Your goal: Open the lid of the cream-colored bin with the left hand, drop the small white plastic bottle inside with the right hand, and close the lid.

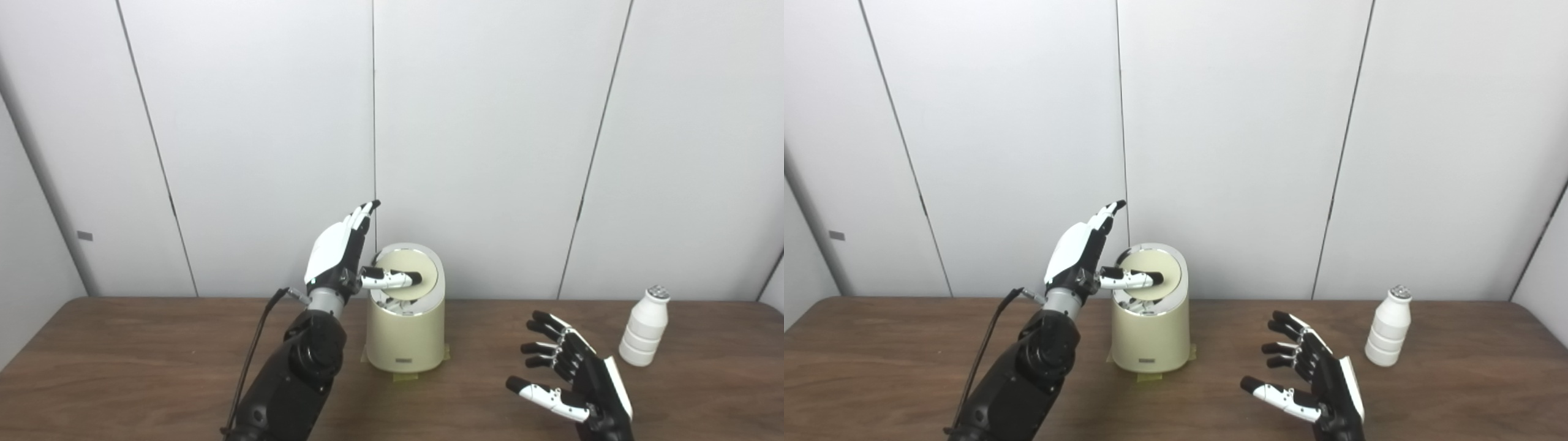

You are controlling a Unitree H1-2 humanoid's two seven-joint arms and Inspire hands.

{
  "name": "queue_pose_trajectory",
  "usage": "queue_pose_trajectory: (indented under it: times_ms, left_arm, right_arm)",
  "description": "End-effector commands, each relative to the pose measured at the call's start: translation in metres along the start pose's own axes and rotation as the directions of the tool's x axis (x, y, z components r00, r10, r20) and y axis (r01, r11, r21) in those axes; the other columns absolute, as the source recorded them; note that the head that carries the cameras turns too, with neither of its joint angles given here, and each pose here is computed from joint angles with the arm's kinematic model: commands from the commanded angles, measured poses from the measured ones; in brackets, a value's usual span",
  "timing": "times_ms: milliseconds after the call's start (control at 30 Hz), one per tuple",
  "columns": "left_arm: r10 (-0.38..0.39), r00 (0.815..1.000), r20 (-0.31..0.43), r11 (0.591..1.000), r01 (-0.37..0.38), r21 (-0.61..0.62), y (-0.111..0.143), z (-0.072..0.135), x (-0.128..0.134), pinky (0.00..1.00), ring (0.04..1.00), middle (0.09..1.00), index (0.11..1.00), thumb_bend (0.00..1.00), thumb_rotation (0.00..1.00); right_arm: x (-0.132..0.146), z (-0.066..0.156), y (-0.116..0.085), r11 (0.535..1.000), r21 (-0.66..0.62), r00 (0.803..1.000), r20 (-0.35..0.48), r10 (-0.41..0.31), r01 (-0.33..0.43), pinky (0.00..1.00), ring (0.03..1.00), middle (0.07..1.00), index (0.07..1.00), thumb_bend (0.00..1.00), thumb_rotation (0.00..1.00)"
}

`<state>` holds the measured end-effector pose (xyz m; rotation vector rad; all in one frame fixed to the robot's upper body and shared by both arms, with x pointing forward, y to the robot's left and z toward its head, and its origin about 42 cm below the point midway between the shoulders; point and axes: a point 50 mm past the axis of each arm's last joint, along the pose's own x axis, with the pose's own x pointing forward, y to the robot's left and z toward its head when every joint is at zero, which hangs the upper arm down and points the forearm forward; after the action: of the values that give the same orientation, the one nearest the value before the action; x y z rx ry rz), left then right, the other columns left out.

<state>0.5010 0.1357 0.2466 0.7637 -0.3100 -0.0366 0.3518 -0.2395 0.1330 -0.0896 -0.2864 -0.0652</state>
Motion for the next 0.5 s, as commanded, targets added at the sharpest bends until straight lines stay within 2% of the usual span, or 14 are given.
queue_pose_trajectory:
  times_ms: [0, 233, 467]
  left_arm:
    - [0.059, 0.993, 0.097, 0.997, -0.064, 0.049, 0.026, 0.032, 0.023, 1.0, 1.0, 1.0, 1.0, 1.0, 0.24]
    - [0.023, 0.992, 0.125, 0.984, -0.044, 0.172, 0.034, 0.028, 0.022, 1.0, 1.0, 1.0, 1.0, 0.98, 0.14]
    - [-0.027, 0.994, 0.109, 0.974, 0.002, 0.228, 0.039, 0.022, 0.019, 1.0, 1.0, 1.0, 1.0, 0.96, 0.1]
  right_arm:
    - [0.01, 0.017, 0.005, 1.0, 0.013, 0.996, 0.087, 0.001, -0.002, 0.56, 0.647, 0.778, 0.783, 0.74, 0.18]
    - [0.01, 0.018, 0.007, 0.999, 0.032, 0.997, 0.082, 0.0, -0.003, 0.56, 0.643, 0.779, 0.783, 0.74, 0.17]
    - [0.01, 0.022, 0.009, 0.999, 0.045, 0.997, 0.079, 0.005, -0.008, 0.55, 0.633, 0.778, 0.78, 0.73, 0.15]
